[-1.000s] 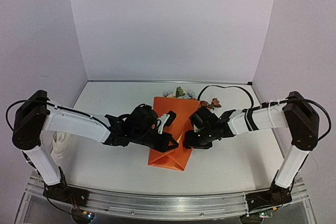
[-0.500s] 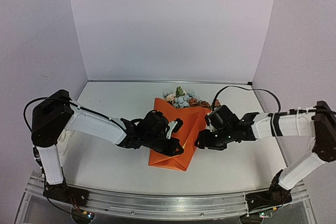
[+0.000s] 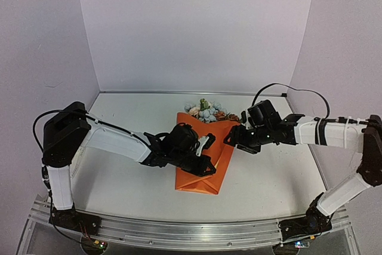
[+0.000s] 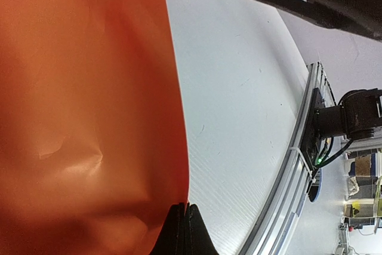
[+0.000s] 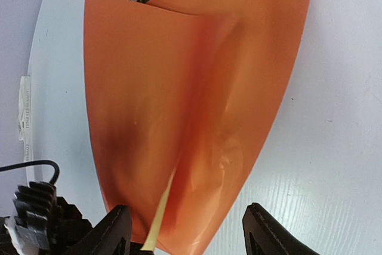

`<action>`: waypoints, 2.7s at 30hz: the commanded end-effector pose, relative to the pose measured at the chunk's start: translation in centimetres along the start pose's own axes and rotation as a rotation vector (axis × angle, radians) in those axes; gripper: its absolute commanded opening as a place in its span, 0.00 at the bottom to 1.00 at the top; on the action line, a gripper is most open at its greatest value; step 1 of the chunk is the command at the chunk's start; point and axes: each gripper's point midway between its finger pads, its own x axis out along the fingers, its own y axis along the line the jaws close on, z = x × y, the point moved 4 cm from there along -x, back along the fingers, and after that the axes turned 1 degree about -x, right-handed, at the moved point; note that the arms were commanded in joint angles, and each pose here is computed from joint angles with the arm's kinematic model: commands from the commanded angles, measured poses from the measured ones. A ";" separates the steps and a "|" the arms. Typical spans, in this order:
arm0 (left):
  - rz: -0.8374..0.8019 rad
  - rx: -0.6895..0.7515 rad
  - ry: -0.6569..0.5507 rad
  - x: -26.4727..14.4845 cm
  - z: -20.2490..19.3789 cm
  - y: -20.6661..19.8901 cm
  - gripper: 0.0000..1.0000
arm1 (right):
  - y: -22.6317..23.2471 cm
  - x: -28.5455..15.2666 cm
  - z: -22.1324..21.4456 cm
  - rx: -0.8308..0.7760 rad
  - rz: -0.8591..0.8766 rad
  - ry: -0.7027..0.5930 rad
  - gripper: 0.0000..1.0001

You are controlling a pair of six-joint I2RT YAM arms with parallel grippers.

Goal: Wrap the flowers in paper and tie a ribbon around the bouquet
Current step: Fold the 2/3-folded wrapping paper at the center of the board, then press the fold line on the folded bouquet.

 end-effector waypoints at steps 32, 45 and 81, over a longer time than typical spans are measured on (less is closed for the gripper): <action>-0.013 -0.042 -0.134 -5.3 5.7 -0.5 0.35 | -3.4 6.2 4.5 0.098 -0.093 0.019 0.00; 0.001 -0.254 -0.175 -7.0 8.7 7.8 0.11 | -6.2 7.7 2.8 0.145 -0.189 0.021 0.00; -0.048 -0.341 -0.079 -1.8 7.3 10.8 0.08 | 0.3 0.6 1.5 0.085 -0.022 0.075 0.38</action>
